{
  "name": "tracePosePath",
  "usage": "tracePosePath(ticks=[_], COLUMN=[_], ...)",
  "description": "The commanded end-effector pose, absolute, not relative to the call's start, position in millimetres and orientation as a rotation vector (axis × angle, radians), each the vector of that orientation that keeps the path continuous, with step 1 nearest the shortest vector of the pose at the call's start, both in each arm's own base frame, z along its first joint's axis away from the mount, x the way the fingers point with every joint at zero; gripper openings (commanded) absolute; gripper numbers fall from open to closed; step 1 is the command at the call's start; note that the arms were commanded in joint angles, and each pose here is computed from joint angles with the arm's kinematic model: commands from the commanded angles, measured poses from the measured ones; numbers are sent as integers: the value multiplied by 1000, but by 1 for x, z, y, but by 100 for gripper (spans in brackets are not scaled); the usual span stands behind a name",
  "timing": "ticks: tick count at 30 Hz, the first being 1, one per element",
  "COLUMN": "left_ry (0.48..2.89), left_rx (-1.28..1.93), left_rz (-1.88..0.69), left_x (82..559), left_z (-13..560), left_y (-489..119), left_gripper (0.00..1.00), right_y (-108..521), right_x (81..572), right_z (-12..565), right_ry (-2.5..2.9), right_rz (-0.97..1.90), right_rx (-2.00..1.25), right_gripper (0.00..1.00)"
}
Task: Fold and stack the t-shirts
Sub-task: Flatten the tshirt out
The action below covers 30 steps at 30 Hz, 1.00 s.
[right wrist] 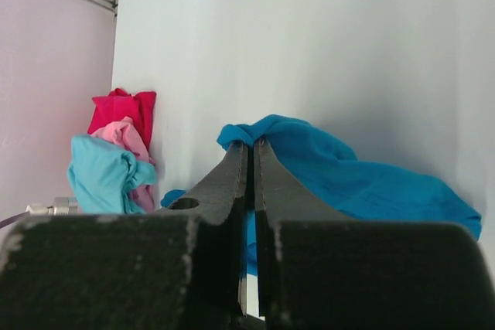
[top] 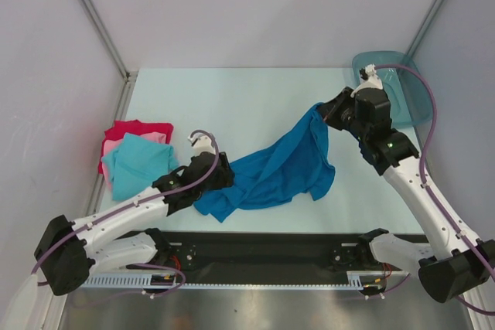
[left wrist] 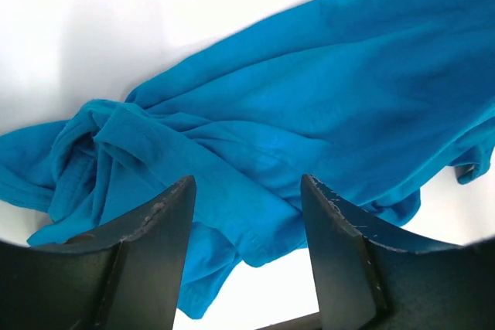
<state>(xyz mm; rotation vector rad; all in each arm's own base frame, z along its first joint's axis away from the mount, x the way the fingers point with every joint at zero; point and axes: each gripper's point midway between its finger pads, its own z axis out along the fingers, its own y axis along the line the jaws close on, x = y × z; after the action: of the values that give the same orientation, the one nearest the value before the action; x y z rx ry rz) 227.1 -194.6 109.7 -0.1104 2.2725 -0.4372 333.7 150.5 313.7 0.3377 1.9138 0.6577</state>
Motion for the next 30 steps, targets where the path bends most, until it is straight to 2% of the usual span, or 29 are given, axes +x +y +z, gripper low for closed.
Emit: tracePosePath(ticks=[1,18,24,30], left_ry=[2262,2412,2491,2484], left_rx=[-136,-115,-136,-133], left_rz=[-456,-452,-393,-390], left_x=[232,199,186,192], left_z=[116,93,62,53], left_y=[-201,-194,-184,-189], left_gripper=[63,57,57,57], right_y=[149,151,152,150], right_x=[338,348,350,348], right_z=[323,312,315,317], right_ry=[1869,1888,1879,1872], right_rz=[685,703,714,714], right_rx=[342,357,357,358], right_gripper=[0,0,0,0])
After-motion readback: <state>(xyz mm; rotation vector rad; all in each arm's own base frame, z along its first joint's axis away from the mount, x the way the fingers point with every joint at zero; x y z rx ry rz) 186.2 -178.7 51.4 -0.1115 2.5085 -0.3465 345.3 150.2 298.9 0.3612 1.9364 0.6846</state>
